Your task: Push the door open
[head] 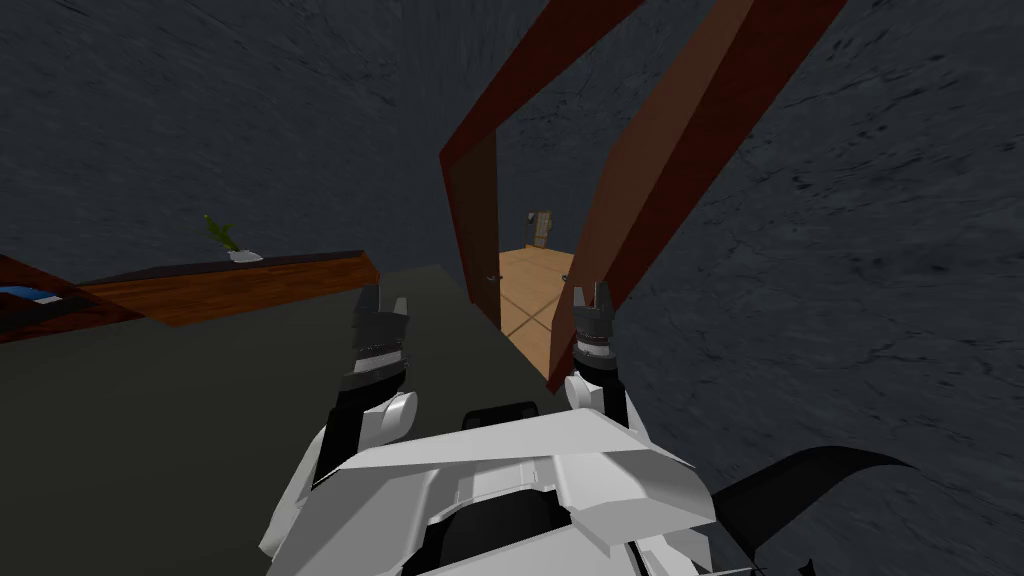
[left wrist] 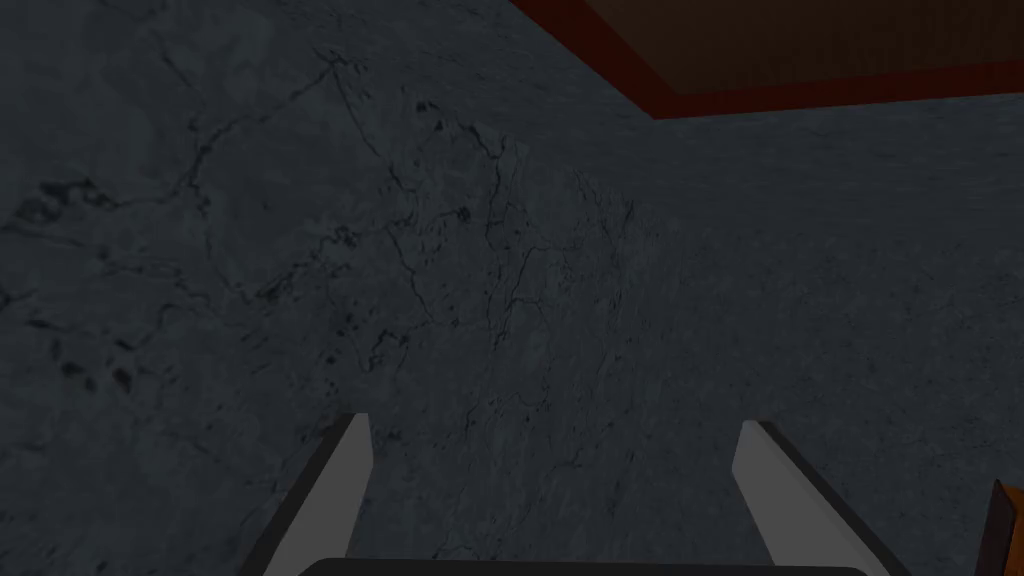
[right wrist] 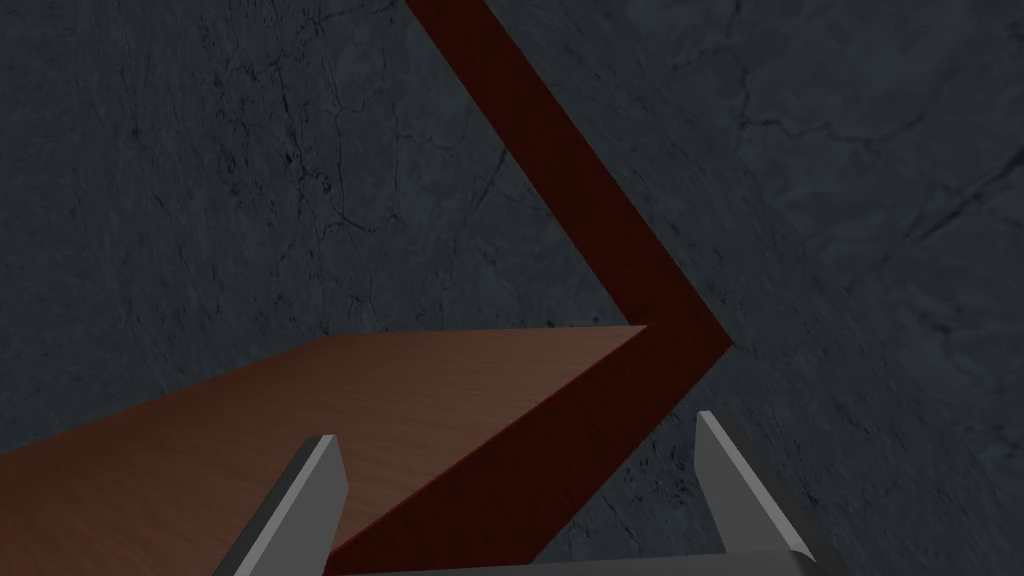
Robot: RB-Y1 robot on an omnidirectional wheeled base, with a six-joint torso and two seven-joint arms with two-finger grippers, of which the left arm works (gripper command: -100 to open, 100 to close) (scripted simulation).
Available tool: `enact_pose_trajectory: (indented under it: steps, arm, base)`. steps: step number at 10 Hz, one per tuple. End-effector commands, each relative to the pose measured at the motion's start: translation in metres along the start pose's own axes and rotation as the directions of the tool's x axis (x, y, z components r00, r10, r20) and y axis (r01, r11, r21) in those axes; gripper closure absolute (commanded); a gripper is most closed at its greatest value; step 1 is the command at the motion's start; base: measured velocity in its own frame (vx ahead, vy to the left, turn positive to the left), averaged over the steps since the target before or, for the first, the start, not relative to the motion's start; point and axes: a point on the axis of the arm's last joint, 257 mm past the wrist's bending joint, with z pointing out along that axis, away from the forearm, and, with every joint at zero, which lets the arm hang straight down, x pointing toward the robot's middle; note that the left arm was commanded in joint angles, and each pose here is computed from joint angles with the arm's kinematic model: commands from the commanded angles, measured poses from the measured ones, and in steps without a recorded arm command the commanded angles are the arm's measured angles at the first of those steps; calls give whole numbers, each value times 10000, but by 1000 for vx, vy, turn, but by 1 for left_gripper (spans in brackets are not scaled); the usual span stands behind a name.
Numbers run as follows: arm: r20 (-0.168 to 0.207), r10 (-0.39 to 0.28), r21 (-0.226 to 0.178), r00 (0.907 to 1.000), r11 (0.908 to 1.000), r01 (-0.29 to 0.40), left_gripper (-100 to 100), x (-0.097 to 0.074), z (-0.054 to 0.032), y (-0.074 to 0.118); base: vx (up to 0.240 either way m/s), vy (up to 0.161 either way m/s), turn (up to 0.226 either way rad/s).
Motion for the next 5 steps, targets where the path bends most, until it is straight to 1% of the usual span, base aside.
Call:
enact_pose_trajectory:
  steps: [1,2,5]
  arm:
    - [-220,-124,-86,9997,9999,122,-100,85,-11,85]
    - [-349,-208,-144,9992,9997,203,-100,139,-19,140]
    - [-780,-502,-363,9957,9982,475,-100,325,-55,326]
  base:
    - [79,25,-24]
    - [121,38,-28]
    - [165,48,-22]
